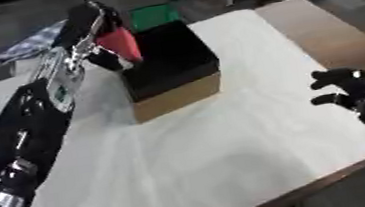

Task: Pick up objects on the table and place them in the box.

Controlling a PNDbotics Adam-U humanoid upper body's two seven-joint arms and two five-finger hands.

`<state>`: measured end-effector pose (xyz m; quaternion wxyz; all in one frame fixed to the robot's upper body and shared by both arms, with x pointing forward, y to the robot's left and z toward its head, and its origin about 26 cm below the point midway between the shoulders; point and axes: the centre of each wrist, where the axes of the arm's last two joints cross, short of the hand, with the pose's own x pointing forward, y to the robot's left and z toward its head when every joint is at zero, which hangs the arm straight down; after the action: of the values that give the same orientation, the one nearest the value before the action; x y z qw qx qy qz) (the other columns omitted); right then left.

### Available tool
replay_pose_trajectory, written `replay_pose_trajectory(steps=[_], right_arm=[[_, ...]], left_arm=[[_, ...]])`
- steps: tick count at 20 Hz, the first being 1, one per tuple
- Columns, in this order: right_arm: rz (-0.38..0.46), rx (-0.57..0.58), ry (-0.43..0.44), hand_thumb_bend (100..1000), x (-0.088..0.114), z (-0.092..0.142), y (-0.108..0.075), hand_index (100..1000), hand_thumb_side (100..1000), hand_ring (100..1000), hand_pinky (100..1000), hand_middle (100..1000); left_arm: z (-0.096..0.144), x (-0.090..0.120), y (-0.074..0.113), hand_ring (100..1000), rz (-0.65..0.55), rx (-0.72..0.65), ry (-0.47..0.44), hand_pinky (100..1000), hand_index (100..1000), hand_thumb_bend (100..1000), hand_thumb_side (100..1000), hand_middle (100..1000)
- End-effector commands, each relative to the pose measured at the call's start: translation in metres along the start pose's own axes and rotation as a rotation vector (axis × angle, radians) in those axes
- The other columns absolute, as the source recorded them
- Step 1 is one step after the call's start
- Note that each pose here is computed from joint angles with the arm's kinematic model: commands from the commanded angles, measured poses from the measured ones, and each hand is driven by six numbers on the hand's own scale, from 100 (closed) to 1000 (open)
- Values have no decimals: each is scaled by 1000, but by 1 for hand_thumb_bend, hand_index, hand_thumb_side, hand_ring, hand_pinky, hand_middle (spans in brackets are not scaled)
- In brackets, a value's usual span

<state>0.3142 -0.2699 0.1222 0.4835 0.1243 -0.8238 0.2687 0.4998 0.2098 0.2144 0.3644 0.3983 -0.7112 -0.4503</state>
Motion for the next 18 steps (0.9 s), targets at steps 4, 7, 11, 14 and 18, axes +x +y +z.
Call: replay_pose_trajectory(steps=[4, 7, 11, 14, 18], right_arm=[[15, 14, -27, 100, 8, -3, -3, 825, 736, 1000, 775, 717], [14, 14, -26, 100, 8, -3, -3, 825, 735, 1000, 775, 717], [14, 14, -25, 100, 8, -3, -3, 825, 734, 1000, 775, 717], [13, 16, -26, 100, 8, -3, -3, 825, 733, 1000, 775, 717], [12, 17, -25, 100, 7, -2, -3, 825, 733, 1000, 775, 717]], left_arm=[[-5, 7, 4, 475, -27, 15, -36, 536, 477, 867, 206, 394], [-6, 9, 9, 543, -51, 42, -59, 579, 575, 971, 271, 493], [-7, 14, 16, 577, -52, 98, -91, 599, 593, 1000, 269, 533], [-7, 17, 15, 612, -53, 90, -124, 623, 647, 1000, 256, 586], [-7, 21, 17, 643, -49, 71, -171, 642, 685, 1000, 236, 631]])
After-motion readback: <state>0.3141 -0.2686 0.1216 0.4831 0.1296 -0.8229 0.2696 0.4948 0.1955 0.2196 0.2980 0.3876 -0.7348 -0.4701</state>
